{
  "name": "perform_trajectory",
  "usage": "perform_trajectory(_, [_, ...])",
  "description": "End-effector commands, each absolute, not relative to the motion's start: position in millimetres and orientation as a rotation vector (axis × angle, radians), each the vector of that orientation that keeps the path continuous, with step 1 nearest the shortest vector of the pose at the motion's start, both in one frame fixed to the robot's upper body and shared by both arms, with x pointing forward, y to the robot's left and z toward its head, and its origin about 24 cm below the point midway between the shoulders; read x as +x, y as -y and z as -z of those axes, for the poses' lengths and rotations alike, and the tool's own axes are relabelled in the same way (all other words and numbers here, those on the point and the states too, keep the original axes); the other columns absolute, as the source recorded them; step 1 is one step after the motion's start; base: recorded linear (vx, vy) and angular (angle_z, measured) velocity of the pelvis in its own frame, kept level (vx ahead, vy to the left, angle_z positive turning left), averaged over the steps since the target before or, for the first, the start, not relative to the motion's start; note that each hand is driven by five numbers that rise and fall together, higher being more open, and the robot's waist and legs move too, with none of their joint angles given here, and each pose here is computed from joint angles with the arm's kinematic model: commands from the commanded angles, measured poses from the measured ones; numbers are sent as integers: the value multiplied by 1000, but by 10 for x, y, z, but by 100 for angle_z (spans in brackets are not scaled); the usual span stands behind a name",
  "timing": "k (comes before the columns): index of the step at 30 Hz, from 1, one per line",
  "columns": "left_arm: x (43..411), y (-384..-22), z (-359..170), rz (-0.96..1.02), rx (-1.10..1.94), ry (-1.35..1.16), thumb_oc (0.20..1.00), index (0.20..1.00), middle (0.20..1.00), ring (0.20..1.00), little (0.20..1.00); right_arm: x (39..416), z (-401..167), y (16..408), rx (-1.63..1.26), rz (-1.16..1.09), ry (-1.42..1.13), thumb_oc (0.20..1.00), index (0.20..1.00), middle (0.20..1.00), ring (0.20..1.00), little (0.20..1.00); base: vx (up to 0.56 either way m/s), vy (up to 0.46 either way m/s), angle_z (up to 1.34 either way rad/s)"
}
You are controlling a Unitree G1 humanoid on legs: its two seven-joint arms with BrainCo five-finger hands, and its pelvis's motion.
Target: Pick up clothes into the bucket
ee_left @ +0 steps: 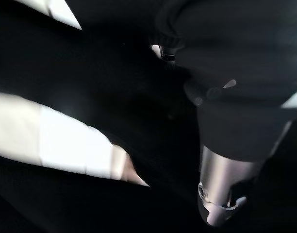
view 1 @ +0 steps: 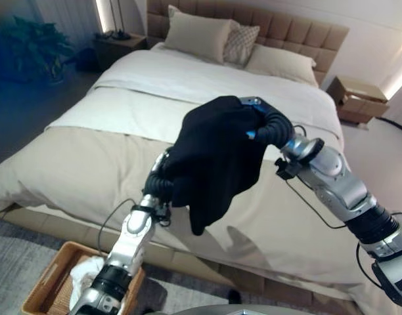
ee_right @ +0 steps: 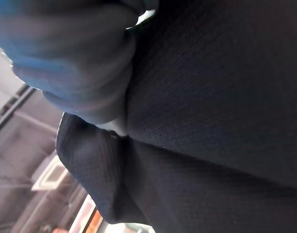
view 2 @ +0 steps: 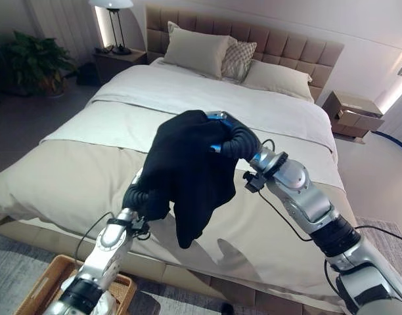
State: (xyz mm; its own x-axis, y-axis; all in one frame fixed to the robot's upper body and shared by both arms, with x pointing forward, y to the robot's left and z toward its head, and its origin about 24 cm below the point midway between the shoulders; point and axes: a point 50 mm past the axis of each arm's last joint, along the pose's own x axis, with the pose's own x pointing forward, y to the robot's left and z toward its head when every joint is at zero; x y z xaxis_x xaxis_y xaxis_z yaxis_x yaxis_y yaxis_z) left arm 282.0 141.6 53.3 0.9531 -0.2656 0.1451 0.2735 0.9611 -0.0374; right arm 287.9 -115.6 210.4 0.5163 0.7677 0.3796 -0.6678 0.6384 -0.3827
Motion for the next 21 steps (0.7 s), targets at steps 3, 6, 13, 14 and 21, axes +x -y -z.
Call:
perform_trajectory(3, [3026, -944, -944, 462, -124, 279, 1000, 1000, 1000, 1000, 1000, 2834, -2494, 903, -103, -964, 706, 200, 200, 200, 200, 200, 0, 0, 0])
perform_trajectory(6, [3046, -798, -984, 520, -135, 278, 1000, 1000, 1000, 1000, 1000, 2839, -2464, 876, -95, -975, 690, 200, 200, 200, 200, 200, 3, -2, -1])
perform_trajectory(13, [3005, -428, -790, 691, -327, 103, 1000, 1000, 1000, 1000, 1000, 2852, -2378, 782, -51, -1011, 650, 200, 200, 200, 200, 200, 7, -5, -8])
perform_trajectory(14, [3006, -428, -790, 692, -327, 103, 1000, 1000, 1000, 1000, 1000, 2853, -2378, 783, -51, -1011, 650, 200, 200, 200, 200, 200, 0, 0, 0])
perform_trajectory(21, [2923, -364, -602, 719, -448, 16, 200, 200, 200, 200, 200, 2844, -2370, 743, -30, -1020, 658, 200, 200, 200, 200, 200, 1, -3, -2])
